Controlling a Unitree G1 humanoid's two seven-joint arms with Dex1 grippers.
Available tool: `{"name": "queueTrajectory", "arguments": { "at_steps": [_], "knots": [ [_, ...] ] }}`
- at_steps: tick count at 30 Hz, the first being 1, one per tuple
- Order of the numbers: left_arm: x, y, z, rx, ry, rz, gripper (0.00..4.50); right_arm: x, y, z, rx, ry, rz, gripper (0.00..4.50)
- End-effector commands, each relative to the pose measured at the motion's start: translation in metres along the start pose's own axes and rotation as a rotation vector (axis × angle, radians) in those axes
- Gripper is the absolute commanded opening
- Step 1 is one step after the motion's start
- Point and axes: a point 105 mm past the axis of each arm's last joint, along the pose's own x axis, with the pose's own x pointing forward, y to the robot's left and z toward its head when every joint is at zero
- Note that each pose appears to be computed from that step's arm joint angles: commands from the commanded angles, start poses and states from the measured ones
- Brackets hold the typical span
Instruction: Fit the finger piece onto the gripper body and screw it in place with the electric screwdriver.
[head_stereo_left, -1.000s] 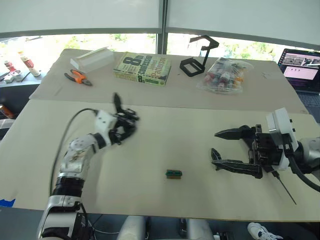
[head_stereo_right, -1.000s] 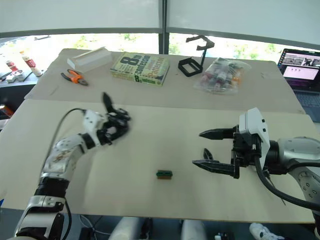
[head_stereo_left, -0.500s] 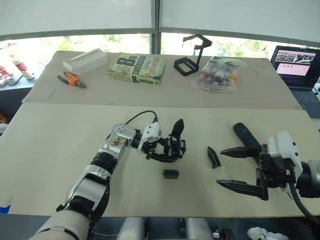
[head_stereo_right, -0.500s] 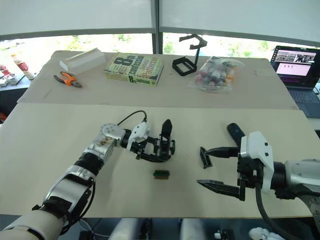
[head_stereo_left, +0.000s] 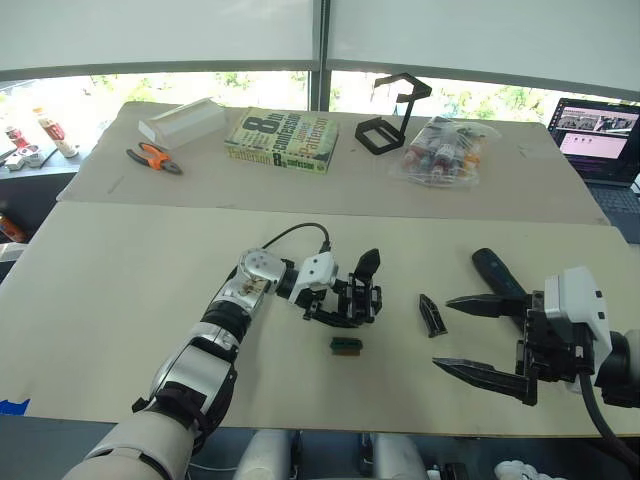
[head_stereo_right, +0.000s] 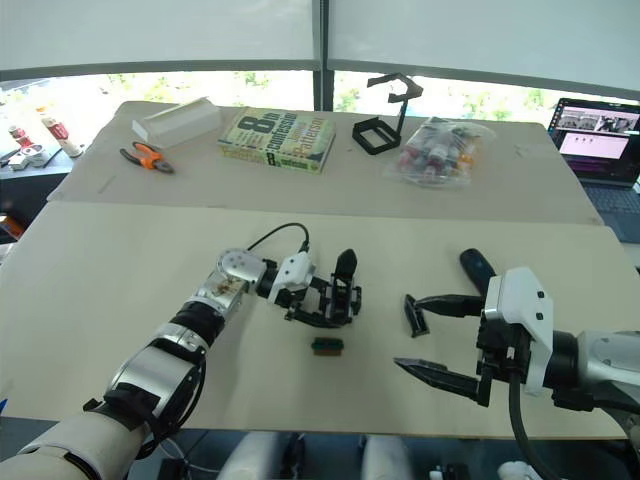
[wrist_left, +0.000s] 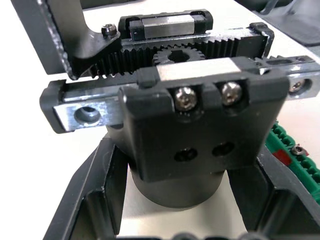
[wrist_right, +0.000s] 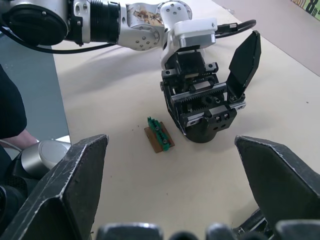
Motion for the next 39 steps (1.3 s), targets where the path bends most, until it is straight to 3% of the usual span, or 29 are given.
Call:
{"name": "queueTrajectory", "arguments": {
  "at_steps": [1,2,4,5,12,20,24,29,32,39],
  "knots": [
    [-0.006,-0.001,-0.01,-0.011,0.042,0.018,2.33,0.003,0.001,0.008,-0.033,-0.031,0.015,4.5],
    [-0.008,-0.002,-0.011,-0.014,0.047,0.018,3.37,0.003,0.0,0.008,-0.035,-0.033,0.02,4.5],
    [-0.011,-0.002,-0.012,-0.018,0.051,0.017,4.28,0.005,0.0,0.009,-0.037,-0.034,0.026,4.5],
    [-0.013,-0.002,-0.012,-0.016,0.053,0.019,4.44,0.005,0.0,0.008,-0.036,-0.035,0.027,4.5],
    [-0.036,0.0,0.0,-0.031,0.02,0.079,4.44,0.004,-0.006,-0.001,-0.028,-0.034,0.026,4.5],
    [-0.034,-0.004,0.003,-0.065,0.009,0.134,4.44,0.006,-0.007,-0.002,-0.034,-0.039,0.015,4.5],
    [-0.058,-0.01,0.009,-0.074,0.013,0.163,4.44,0.003,-0.01,-0.001,-0.03,-0.011,-0.013,4.5],
    [-0.085,-0.025,0.038,-0.076,-0.017,0.176,4.44,0.001,-0.02,0.0,0.029,0.059,-0.094,4.5],
    [-0.098,-0.048,0.067,-0.061,-0.026,0.139,4.44,0.002,-0.028,0.008,0.088,0.14,-0.122,4.5],
    [-0.095,-0.069,0.107,-0.027,-0.033,0.135,4.44,0.007,-0.055,0.03,0.201,0.29,-0.144,4.5]
  ]
}}
